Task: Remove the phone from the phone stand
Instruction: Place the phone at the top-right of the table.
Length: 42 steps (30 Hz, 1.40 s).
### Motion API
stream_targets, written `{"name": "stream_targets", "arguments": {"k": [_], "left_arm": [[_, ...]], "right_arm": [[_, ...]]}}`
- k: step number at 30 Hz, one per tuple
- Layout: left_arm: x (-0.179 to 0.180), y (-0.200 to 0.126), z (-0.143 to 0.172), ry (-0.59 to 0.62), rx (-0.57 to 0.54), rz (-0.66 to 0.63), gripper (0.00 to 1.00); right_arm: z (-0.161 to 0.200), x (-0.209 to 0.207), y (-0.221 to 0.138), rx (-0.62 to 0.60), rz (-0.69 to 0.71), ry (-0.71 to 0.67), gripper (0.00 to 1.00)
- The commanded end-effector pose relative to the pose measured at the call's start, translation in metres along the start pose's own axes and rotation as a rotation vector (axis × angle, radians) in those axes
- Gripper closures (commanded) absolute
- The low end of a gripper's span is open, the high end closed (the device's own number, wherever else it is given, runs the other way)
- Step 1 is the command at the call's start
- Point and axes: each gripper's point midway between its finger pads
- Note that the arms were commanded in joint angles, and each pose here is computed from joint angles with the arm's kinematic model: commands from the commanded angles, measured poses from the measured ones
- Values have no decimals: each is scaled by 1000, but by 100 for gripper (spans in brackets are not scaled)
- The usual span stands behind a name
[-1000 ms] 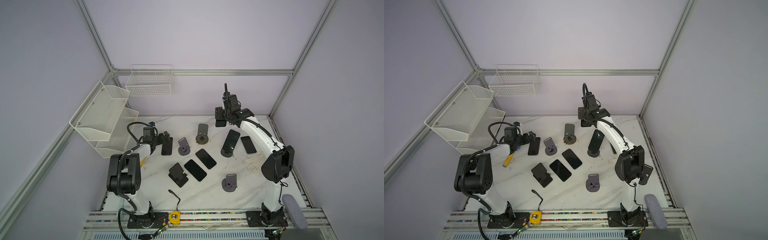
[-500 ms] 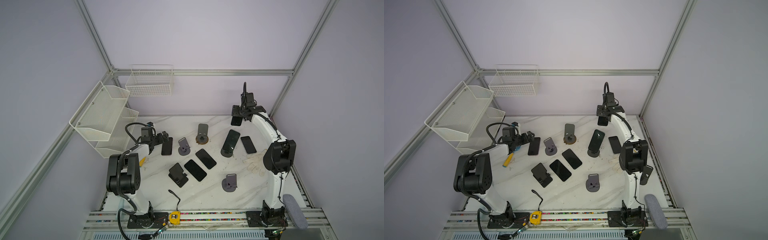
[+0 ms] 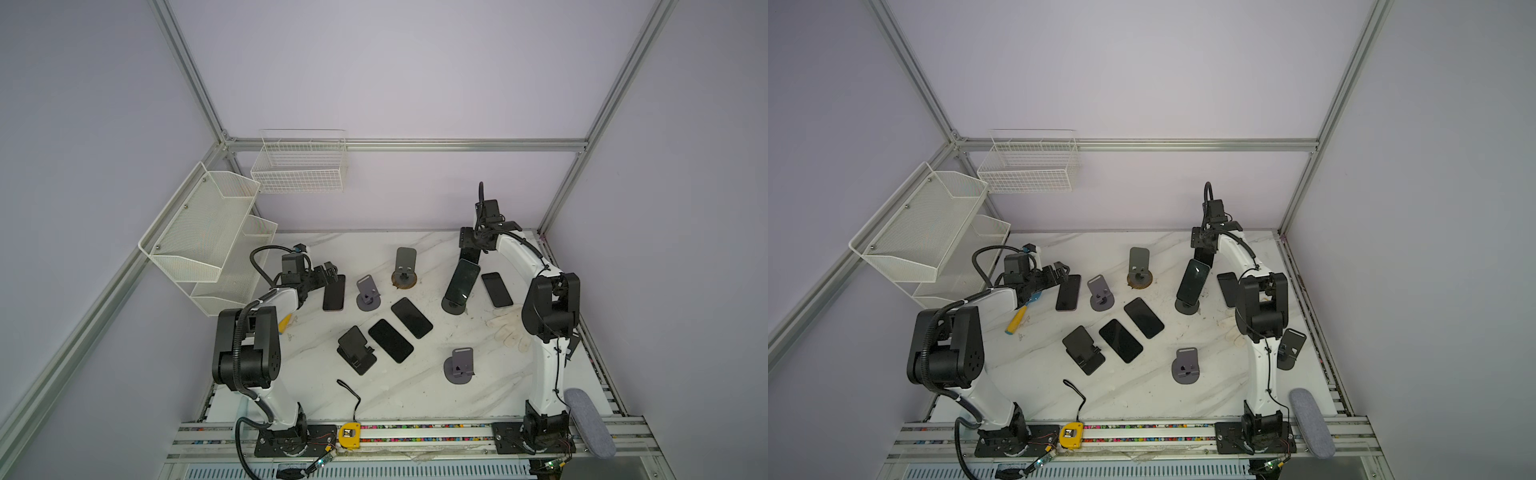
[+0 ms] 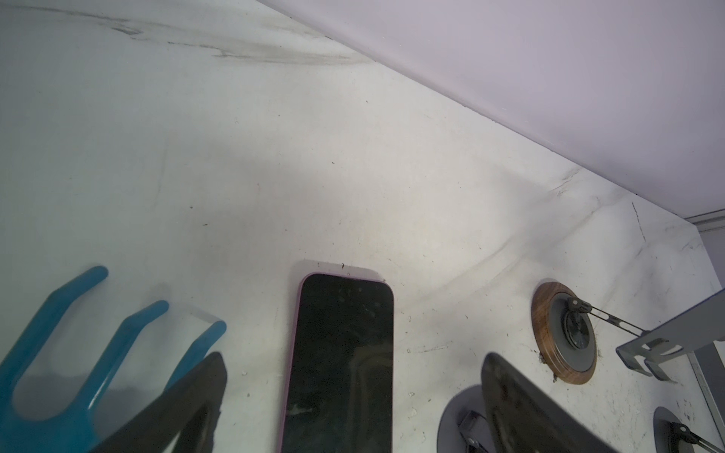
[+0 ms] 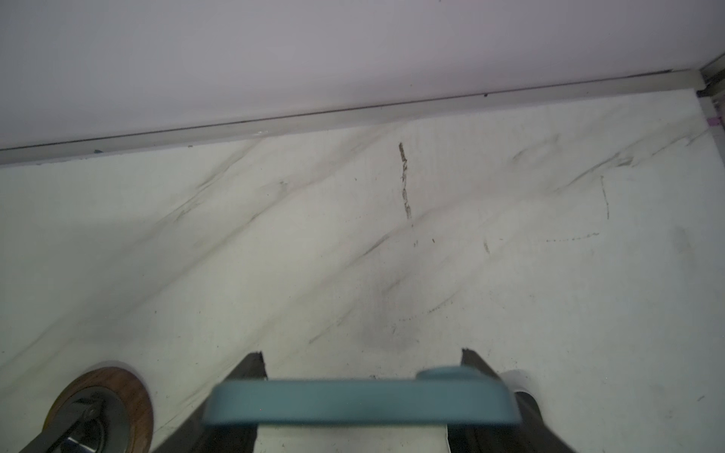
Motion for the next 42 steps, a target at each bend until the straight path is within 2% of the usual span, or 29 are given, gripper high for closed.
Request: {"name": "stream_targets", "arguments": {"k": [1, 10, 25, 42], "left_arm": [[6, 1, 4, -16, 1, 14, 0], [6, 1, 5, -28, 1, 26, 0], [7, 1, 6, -46, -3, 43, 0], [8, 2, 6, -62, 7, 57, 0]], "right_arm": [[3, 3, 5, -3, -16, -11, 40], [36, 1, 28, 95, 4, -29, 41], [68, 1, 60, 193, 8, -49, 41], [102, -1, 74, 259, 22, -65, 41]]}}
Point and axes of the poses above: each gripper's point midway between its finger pads, its own y axis out along the fingers, its own x axis along the line the jaws close on, z = x × y, and after that the axes turned 10 degrees about -y, right-handed
